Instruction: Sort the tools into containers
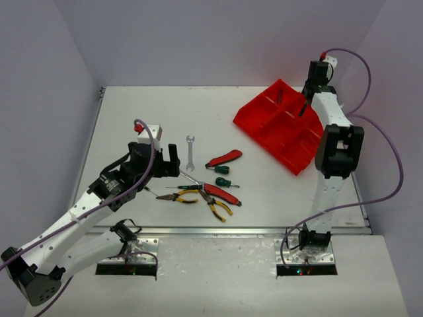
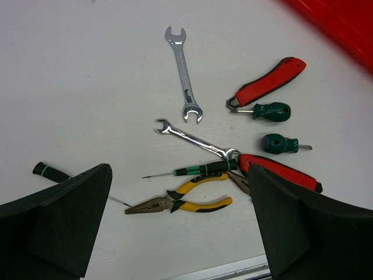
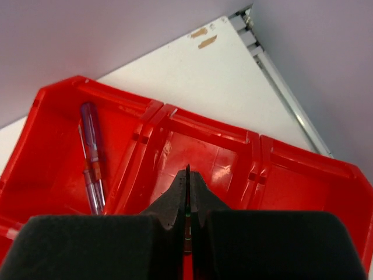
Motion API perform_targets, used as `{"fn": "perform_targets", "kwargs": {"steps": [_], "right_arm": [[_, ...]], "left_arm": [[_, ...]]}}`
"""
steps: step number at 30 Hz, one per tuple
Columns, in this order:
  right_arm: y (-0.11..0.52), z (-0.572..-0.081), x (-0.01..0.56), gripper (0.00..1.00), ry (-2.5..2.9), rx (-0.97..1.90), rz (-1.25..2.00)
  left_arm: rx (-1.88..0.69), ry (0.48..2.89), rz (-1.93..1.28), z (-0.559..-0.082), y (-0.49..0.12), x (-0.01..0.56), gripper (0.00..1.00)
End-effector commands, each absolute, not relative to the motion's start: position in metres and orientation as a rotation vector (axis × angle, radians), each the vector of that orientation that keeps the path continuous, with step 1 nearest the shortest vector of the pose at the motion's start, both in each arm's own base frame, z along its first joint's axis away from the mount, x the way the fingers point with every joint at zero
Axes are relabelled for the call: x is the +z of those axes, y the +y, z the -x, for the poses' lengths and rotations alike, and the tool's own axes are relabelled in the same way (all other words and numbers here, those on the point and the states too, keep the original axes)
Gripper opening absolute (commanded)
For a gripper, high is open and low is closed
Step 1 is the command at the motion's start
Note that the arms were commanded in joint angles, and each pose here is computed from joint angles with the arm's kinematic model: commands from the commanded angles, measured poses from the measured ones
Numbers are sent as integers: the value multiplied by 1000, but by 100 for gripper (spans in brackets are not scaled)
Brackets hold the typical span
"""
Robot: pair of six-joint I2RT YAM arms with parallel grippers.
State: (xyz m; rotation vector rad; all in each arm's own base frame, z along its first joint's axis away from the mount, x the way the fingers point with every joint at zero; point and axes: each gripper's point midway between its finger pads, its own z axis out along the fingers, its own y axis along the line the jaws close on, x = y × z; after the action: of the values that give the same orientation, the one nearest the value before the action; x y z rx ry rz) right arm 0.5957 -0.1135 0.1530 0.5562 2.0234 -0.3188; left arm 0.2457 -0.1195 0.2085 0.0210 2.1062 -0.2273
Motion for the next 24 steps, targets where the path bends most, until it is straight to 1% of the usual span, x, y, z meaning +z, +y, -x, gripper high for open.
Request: {"fn": "perform_targets", "kwargs": {"steps": [1,2,3,4,5,6,7,8,9,11,12,15,16,19,21,22,24], "right_arm": [[-118,-608,162,0,1981,-277,-557],[-117,-608,157,4,1992,-269,-557],[-116,-607,153,11,1998,-263,-559],[-115,-606,151,29,2005,-259,-565],[-115,-604,149,53,2013,-258,-574],[-115,-603,149,66,2022,-258,-575],[-113,-601,150,75,2031,-248,-579],[-111,-599,156,81,2033,-233,-581],[-110,-599,161,82,2023,-225,-588],[-104,-596,181,91,2022,-179,-590],[-98,-594,192,93,2021,-142,-585],[-75,-584,217,95,2028,-2,-578],[-62,-576,227,96,2037,68,-563],[-1,-537,248,96,2084,300,-420],[26,-513,250,96,2113,369,-327],[43,-490,249,96,2132,398,-272],[70,-461,246,96,2146,443,-189]], "left_arm": [[-203,2101,-25,-248,-117,202,100],[-202,2107,-26,-248,-117,201,100],[-202,2111,-28,-249,-118,200,100],[-206,2117,-35,-249,-120,198,100],[-212,2125,-45,-249,-122,196,100],[-207,2133,-48,-249,-122,194,100],[-207,2143,-58,-250,-124,192,100],[-211,2153,-67,-251,-127,191,100],[-225,2153,-74,-251,-129,193,100],[-268,2213,-132,-253,-146,182,100],[-286,2244,-161,-255,-154,177,100],[-341,2330,-245,-260,-178,164,100],[-396,2356,-287,-262,-192,165,100],[-424,2438,-370,-276,-217,146,100],[-407,2460,-386,-289,-226,146,99],[-375,2522,-397,-291,-228,131,96],[-359,2560,-359,-299,-235,130,92]]}}
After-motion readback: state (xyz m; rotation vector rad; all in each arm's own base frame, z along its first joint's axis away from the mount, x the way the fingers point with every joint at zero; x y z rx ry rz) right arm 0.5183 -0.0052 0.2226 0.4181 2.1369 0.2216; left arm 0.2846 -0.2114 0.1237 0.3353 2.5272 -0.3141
